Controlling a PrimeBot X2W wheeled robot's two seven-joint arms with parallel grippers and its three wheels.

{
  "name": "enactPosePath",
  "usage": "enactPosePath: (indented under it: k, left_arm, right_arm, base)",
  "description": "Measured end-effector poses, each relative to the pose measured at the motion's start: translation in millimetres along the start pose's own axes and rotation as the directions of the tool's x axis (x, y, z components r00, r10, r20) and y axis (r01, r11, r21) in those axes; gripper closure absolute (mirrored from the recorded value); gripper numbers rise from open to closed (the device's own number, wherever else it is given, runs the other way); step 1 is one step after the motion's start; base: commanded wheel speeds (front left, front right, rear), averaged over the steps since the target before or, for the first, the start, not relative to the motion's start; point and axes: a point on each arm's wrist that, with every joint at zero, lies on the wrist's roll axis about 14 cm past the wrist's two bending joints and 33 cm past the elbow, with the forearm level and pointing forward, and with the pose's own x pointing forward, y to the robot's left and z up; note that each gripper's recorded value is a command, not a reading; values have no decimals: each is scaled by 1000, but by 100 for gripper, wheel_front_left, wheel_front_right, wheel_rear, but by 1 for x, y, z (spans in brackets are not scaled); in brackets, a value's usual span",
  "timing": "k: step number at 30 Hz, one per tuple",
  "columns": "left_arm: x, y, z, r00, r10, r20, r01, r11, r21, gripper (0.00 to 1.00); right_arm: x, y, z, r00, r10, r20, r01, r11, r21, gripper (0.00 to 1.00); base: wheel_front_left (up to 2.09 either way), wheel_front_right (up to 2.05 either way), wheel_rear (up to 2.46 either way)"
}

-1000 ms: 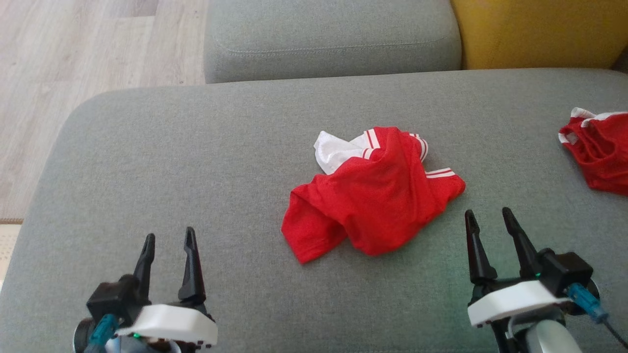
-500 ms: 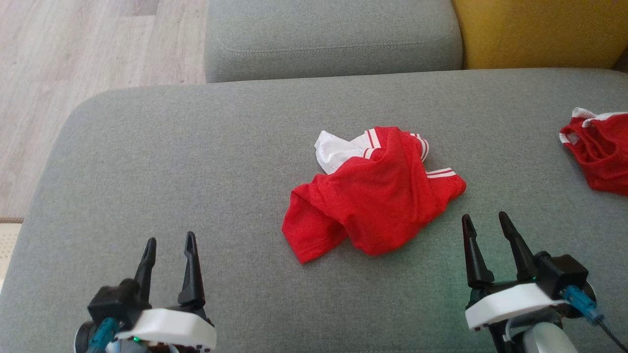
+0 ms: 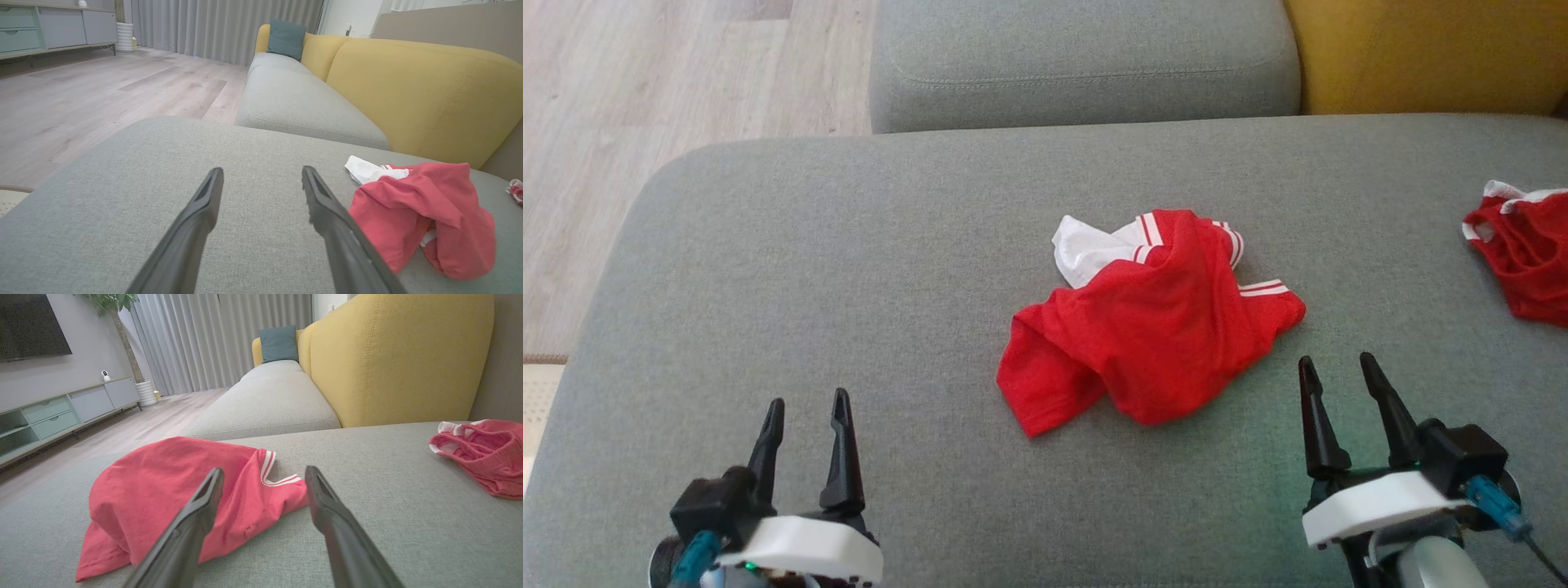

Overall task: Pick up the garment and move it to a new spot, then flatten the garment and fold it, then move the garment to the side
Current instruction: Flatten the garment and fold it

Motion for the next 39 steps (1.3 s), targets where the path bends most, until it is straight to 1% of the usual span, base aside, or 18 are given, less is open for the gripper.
enactPosePath:
  k: [7,11,14,18,24,28,34,35,36,37,38,39]
  left_arm:
    - [0,4,-2,1000,14,-6,-14,1000,-7,0]
    - [0,5,-7,1000,18,-20,-18,1000,-2,0]
    - [0,7,-12,999,24,-35,-24,1000,-5,0]
    - [3,11,-17,998,42,-50,-43,999,-8,0]
    - [11,18,-18,996,72,-53,-72,997,-12,0]
    - [10,23,-22,994,89,-66,-89,996,-9,0]
    - [7,30,-26,990,112,-80,-112,994,1,0]
    - [7,30,-26,990,113,-80,-113,994,1,0]
    - [7,30,-26,991,111,-80,-112,994,0,0]
    - [7,30,-26,991,112,-79,-112,994,1,0]
    - [7,30,-26,991,112,-78,-113,994,0,0]
    - [6,30,-25,991,113,-77,-113,994,0,0]
  right_arm:
    - [7,-1,1,1000,3,-3,-3,1000,-26,0]
    - [27,-4,11,1000,6,-1,-6,997,-77,0]
    - [45,-12,11,999,-13,-37,9,993,-118,0]
    - [58,-28,-10,989,-61,-136,41,989,-142,0]
    - [74,-41,-54,951,-104,-290,60,986,-157,0]
    - [84,-41,-68,935,-109,-336,60,987,-152,0]
    - [90,-30,-94,898,-87,-430,47,994,-103,0]
    - [90,-29,-95,895,-86,-437,46,994,-100,15]
    - [91,-29,-96,894,-85,-441,45,994,-100,51]
    - [92,-28,-96,892,-82,-444,41,994,-102,68]
    - [94,-27,-95,893,-79,-443,38,994,-101,100]
    - [97,-26,-93,895,-77,-440,36,994,-100,100]
  base:
    - [0,0,0]
    - [0,0,0]
    - [0,0,0]
    - [0,0,0]
    - [0,0,0]
    - [0,0,0]
    - [0,0,0]
    - [0,0,0]
    - [0,0,0]
    - [0,0,0]
    - [0,0,0]
    - [0,0,0]
